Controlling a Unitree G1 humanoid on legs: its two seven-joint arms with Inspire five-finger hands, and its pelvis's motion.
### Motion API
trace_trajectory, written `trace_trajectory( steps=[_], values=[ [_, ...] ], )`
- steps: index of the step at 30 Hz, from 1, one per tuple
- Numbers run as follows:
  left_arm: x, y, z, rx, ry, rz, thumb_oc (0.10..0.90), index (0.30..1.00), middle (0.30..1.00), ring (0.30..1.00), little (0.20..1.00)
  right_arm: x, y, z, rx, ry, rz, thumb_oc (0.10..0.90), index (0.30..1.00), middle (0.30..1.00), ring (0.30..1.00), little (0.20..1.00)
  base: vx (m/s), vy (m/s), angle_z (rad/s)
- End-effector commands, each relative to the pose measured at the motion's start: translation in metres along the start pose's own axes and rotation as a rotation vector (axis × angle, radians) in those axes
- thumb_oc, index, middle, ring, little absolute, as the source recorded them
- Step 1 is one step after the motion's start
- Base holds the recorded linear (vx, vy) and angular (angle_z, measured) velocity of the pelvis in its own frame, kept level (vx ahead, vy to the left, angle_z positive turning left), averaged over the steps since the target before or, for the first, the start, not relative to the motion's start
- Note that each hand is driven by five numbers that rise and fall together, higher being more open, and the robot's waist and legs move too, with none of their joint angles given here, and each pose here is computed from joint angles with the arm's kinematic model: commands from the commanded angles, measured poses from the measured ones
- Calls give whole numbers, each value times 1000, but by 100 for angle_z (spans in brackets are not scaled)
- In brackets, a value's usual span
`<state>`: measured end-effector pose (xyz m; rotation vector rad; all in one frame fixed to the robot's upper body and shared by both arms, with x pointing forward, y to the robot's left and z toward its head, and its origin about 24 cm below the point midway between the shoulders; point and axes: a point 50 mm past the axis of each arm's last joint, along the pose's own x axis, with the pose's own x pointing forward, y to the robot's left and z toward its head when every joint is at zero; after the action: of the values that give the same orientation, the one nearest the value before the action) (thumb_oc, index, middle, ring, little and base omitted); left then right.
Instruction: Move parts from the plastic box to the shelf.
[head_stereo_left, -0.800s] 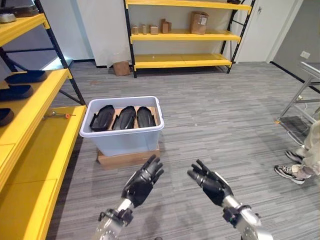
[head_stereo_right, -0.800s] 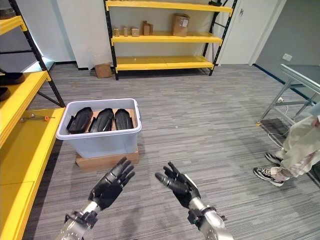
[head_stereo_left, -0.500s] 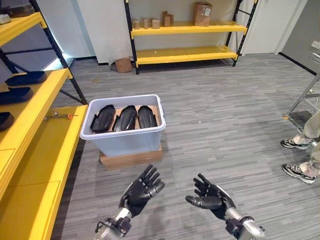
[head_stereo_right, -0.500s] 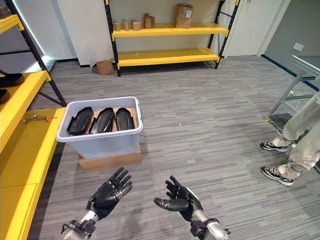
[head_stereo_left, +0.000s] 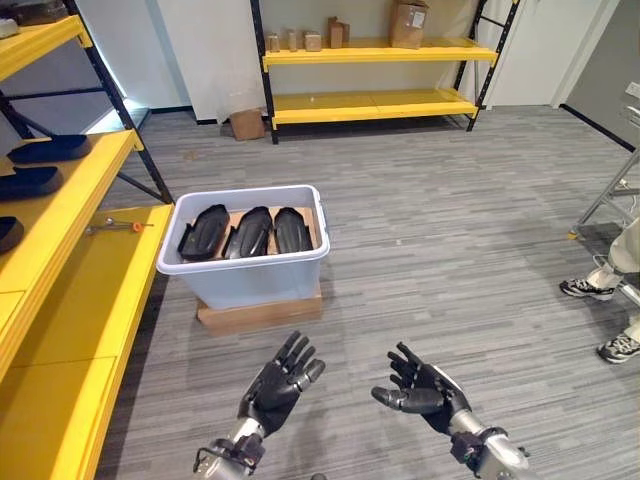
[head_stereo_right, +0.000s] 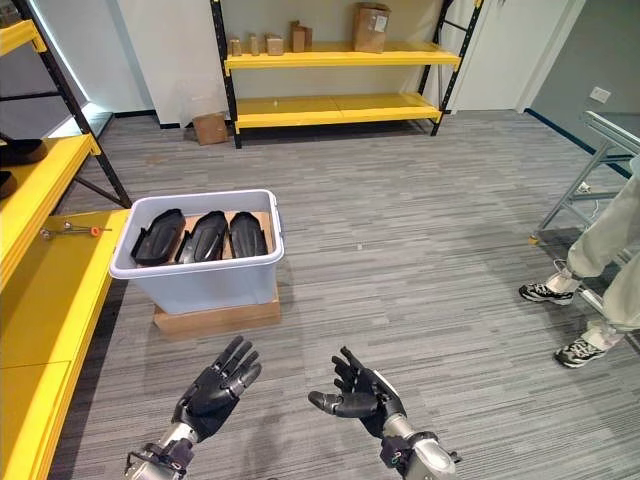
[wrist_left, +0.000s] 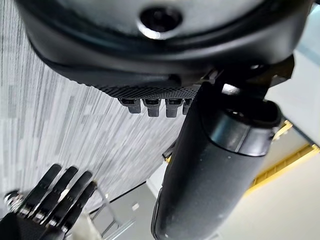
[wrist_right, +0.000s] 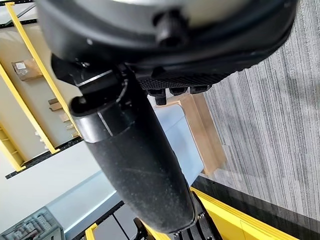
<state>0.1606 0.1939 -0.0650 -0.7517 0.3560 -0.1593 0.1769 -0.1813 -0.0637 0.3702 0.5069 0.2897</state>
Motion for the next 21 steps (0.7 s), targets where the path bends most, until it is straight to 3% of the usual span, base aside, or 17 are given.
trace_trajectory(
  steps=[1, 14, 21],
  values=[
    [20, -18, 37, 71, -172, -127, 900, 1000, 1000, 1000, 1000, 17, 16, 42, -57, -196, 97, 900, 1000, 1000, 1000, 1000, 31, -13, 13],
    [25, -18, 56, 110, -169, -126, 900, 1000, 1000, 1000, 1000, 35, 41, 47, -57, -229, 130, 900, 1000, 1000, 1000, 1000, -11, -20, 1],
    [31, -27, 42, 84, -138, -163, 900, 1000, 1000, 1000, 1000, 27, 32, 42, -66, -209, 84, 900, 1000, 1000, 1000, 1000, 33, 50, 5]
  ],
)
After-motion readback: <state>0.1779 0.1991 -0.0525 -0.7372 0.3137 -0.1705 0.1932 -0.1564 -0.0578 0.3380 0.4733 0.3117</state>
